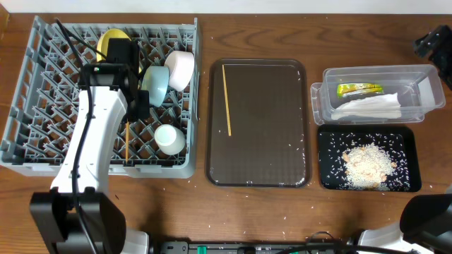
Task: Sort waste into correct bins and load items into the dishwasher
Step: 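Place chopstick into dish rack with left gripper, then grasp second chopstick on dark tray with left gripper, then place second chopstick into dish rack with left gripper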
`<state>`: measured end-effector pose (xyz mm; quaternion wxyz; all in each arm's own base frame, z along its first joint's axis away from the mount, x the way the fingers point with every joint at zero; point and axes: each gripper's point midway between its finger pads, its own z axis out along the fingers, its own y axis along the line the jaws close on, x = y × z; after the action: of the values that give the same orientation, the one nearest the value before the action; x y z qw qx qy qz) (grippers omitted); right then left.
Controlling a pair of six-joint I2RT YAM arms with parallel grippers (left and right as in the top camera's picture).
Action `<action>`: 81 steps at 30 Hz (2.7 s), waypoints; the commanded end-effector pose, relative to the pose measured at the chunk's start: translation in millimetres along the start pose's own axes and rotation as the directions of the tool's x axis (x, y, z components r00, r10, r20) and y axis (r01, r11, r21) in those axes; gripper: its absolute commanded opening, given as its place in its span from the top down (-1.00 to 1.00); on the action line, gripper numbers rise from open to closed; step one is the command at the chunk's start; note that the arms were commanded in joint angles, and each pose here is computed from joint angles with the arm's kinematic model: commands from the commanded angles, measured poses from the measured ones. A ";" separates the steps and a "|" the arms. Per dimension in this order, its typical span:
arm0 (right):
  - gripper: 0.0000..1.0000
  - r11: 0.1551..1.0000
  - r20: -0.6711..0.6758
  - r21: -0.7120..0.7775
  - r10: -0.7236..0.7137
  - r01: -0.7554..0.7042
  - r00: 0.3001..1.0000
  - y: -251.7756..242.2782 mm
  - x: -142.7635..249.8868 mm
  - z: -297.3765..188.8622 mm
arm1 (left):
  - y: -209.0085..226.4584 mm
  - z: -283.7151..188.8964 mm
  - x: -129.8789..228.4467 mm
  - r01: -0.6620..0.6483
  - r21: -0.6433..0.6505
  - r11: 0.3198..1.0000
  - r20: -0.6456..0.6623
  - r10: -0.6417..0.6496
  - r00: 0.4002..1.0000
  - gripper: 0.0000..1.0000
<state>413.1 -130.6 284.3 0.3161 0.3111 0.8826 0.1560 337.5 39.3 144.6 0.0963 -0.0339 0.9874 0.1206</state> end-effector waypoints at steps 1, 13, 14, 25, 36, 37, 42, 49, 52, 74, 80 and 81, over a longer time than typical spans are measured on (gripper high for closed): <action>-0.99 1.000 0.017 -0.007 -0.028 0.028 0.999 5.8 -2.0 -6.1 | -7.7 13.6 -2.4 -0.040 0.028 0.999 -0.012 0.040 0.999 0.85; -0.99 1.000 0.017 -0.007 -0.028 0.028 0.999 5.8 -2.0 -6.1 | -10.2 19.8 -20.4 -0.027 0.029 0.999 0.044 0.026 0.999 0.06; -0.98 1.000 0.017 -0.007 -0.028 0.028 0.999 5.8 -2.0 -6.1 | -10.1 18.5 -21.5 -0.026 0.029 0.999 0.048 0.025 0.999 0.06; -0.99 1.000 0.017 -0.007 -0.028 0.028 0.999 5.8 -2.0 -6.1 | -149.5 -100.3 -43.3 -0.139 0.488 0.861 0.289 -0.009 0.957 0.07; -0.99 1.000 0.017 -0.007 -0.028 0.028 0.999 5.8 -2.0 -6.1 | -275.6 -14.5 1.8 -0.139 0.479 0.867 0.007 0.154 0.988 0.06; -0.98 1.000 0.017 -0.007 -0.028 0.028 0.999 5.8 -2.0 -6.1 | -278.5 -6.4 4.2 -0.135 0.472 0.871 -0.026 0.166 0.986 0.05; -0.99 1.000 0.017 -0.007 -0.028 0.028 0.999 5.8 -2.0 -6.1 | -287.6 33.2 11.9 -0.124 0.424 0.897 -0.133 0.197 0.971 0.04; -0.99 1.000 0.017 -0.007 -0.028 0.028 0.999 5.8 -2.0 -6.1 | -287.4 64.1 18.2 -0.110 0.368 0.923 -0.185 0.188 0.964 0.05; -0.99 1.000 0.017 -0.007 -0.028 0.028 0.999 5.8 -2.0 -6.1 | -280.7 67.3 14.6 -0.118 0.330 0.936 -0.172 0.182 0.968 0.05; -0.98 1.000 0.017 -0.007 -0.028 0.028 0.999 5.8 -2.0 -6.1 | -269.8 88.4 21.8 -0.173 0.257 0.951 -0.201 0.227 0.953 0.85; -0.98 1.000 0.017 -0.007 -0.028 0.028 0.999 5.8 -2.0 -6.1 | -260.6 25.9 -0.4 -0.201 0.294 0.934 -0.109 0.242 0.964 0.85; -0.99 1.000 0.017 -0.007 -0.028 0.028 0.999 5.8 -2.0 -6.1 | -257.8 8.2 -6.6 -0.214 0.308 0.927 -0.069 0.247 0.967 0.85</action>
<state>413.2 -130.6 284.4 0.3163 0.3109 0.8825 0.1562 348.2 -200.7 17.1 -0.0397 0.0697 0.9967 0.0074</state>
